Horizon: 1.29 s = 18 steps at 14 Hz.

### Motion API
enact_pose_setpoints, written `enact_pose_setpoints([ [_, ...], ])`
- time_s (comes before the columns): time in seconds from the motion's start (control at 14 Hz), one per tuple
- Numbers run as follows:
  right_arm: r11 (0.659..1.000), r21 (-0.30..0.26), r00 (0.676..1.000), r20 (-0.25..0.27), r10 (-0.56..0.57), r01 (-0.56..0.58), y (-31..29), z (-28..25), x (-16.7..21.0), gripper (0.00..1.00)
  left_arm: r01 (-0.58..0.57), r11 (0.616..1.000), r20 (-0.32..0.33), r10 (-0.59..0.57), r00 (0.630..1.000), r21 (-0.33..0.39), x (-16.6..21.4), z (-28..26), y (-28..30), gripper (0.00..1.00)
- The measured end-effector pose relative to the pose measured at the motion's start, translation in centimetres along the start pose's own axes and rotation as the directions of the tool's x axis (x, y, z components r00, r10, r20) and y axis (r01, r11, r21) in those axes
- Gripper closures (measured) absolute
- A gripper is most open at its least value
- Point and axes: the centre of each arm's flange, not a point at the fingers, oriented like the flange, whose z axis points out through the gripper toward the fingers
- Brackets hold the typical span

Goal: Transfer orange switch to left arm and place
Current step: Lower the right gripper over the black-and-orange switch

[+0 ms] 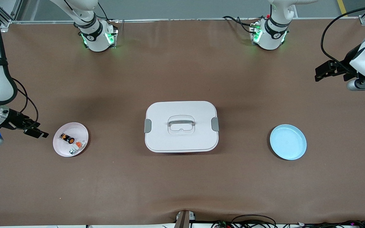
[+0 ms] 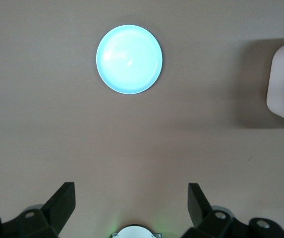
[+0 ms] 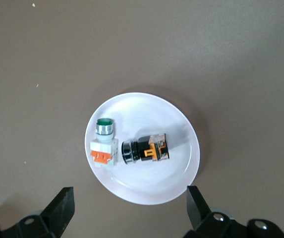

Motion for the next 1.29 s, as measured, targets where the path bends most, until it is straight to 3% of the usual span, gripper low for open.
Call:
enact_pose_setpoints([
  [0.21,0.999,-0.014,0.998,-0.035,-0.049,0.048,0.1,3.5,-1.1,0.00,-0.001,1.000,0.002,0.001,1.000,0.000,0.1,0.5,0.1,0.00],
  [0.71,0.991,-0.047,0.992,-0.018,-0.127,0.126,0.1,9.6,-2.5,0.00,-0.003,1.000,0.004,0.003,1.000,0.000,0.2,0.8,0.2,0.00],
  [1.29,0.980,-0.058,0.982,-0.016,-0.191,0.189,0.8,11.6,-2.3,0.00,0.048,0.999,-0.037,-0.048,0.998,-0.011,0.8,0.4,-2.6,0.00],
])
